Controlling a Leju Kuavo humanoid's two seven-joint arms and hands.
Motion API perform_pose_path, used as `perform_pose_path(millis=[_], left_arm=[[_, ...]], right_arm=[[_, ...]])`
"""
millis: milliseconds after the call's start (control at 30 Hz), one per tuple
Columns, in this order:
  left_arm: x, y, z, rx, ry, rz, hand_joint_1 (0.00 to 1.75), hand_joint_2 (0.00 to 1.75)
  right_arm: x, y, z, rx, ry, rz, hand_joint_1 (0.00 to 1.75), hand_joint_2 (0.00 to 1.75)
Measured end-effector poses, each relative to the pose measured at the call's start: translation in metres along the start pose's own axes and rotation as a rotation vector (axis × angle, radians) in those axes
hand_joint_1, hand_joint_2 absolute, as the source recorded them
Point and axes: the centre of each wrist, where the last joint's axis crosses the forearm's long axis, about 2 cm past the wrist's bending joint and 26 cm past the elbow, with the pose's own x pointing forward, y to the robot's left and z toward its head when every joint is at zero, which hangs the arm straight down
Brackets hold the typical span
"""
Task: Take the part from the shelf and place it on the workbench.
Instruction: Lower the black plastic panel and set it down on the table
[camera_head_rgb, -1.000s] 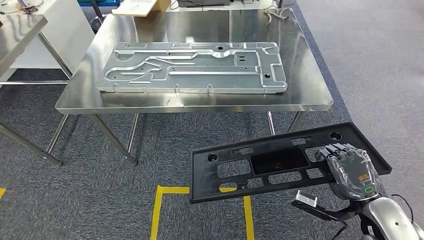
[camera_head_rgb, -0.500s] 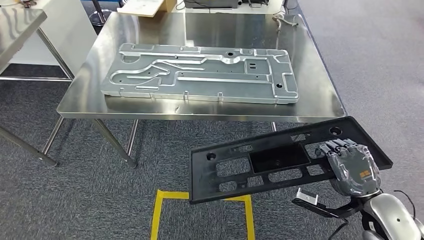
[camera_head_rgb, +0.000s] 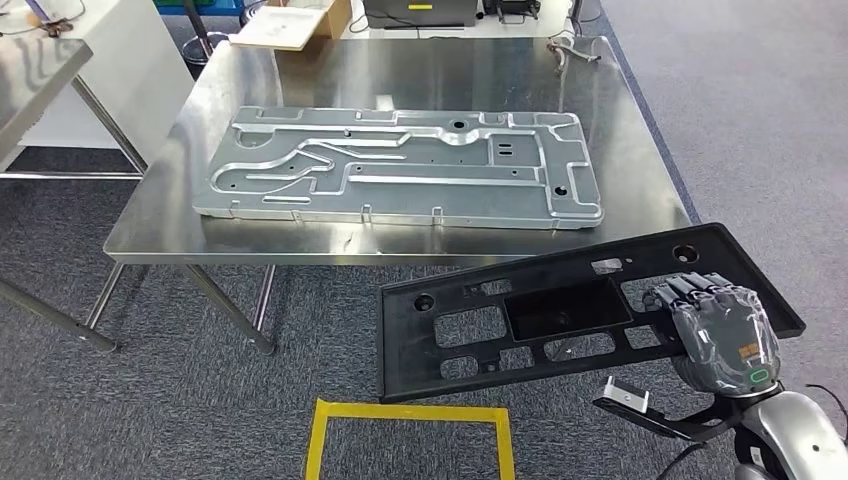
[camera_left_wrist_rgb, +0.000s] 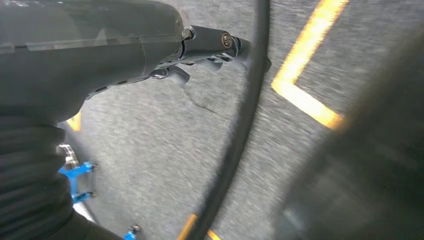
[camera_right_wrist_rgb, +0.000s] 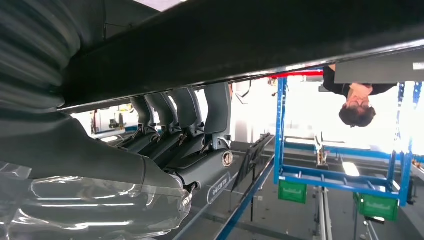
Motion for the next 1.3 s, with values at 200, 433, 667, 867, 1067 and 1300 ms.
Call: perform_pose_path(millis=[200,433,667,867,1067,1300], left_arm=[[-0.002,-0.003,0.000,-0.005,0.003,0.001,0.00,1.75],[-0.001,-0.002,0.000,-0.005,0.002,0.002,0.00,1.75],[-0.002,-0.002,0.000,-0.005,0.003,0.003,0.00,1.75],[0.000,-0.002,0.000,-0.005,0.000,0.001,0.00,1.75],[0.000,-0.001,0.000,-0.001,-0.001,0.000,0.00,1.75],[-0.002,-0.004,0.000,-0.006,0.004,0.001,0.00,1.75]], right_arm=[[0.001,0.000,0.002,0.004,0.000,-0.001,1.59,1.75],[0.000,-0.001,0.002,-0.002,0.003,0.002,1.59,1.75],[-0.001,-0.001,0.004,-0.004,0.006,0.003,1.59,1.75],[-0.002,-0.002,0.004,-0.010,0.008,0.005,1.59,1.75],[-0.003,-0.003,0.006,-0.011,0.010,0.011,1.59,1.75],[-0.004,-0.009,0.013,-0.003,0.014,0.016,1.59,1.75]])
